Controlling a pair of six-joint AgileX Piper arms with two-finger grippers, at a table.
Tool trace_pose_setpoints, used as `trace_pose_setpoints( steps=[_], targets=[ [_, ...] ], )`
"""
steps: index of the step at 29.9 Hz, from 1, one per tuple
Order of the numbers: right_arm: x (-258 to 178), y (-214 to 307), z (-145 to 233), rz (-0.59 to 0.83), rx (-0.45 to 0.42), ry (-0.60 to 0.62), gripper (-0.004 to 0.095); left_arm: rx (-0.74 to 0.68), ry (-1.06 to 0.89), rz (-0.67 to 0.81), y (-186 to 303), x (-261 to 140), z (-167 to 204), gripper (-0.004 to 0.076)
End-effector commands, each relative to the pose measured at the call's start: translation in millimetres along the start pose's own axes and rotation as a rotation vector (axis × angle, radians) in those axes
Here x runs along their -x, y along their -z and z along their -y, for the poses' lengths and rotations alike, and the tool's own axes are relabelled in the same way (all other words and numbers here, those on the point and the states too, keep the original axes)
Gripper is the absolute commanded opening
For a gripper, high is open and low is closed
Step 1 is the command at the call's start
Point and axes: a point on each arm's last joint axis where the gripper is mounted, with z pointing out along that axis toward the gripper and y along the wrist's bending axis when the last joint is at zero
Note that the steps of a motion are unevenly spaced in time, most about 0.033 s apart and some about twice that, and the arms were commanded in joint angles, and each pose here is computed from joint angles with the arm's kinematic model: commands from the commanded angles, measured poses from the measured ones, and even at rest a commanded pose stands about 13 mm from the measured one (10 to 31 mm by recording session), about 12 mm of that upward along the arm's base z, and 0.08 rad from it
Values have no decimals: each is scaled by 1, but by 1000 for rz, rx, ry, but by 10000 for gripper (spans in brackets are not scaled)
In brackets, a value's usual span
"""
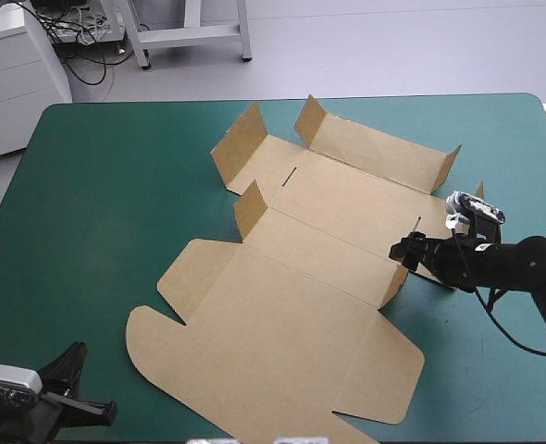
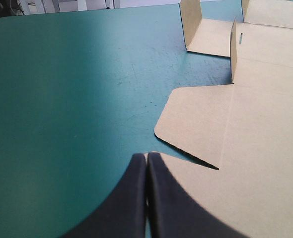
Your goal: Fold the box
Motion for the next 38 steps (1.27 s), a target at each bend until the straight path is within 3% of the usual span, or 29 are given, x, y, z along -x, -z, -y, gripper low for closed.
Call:
trace_pose_setpoints(
  steps=[1, 11, 25, 35, 38],
  targets=[
    [13, -7, -3, 30, 19, -15, 768, -11, 7, 113, 9, 12, 1, -32],
    [16, -34, 3, -37, 50, -42, 636, -11, 7, 113, 9, 12, 1, -32],
    [14, -48, 7, -101, 56, -80, 568, -11, 7, 113, 9, 12, 1, -32],
    [13, -52, 9, -128, 58, -78, 49, -8, 11, 113, 9, 12, 1, -32],
    [13, -52, 8, -126, 65, -38, -22, -6, 11, 112, 9, 12, 1, -32]
  ],
)
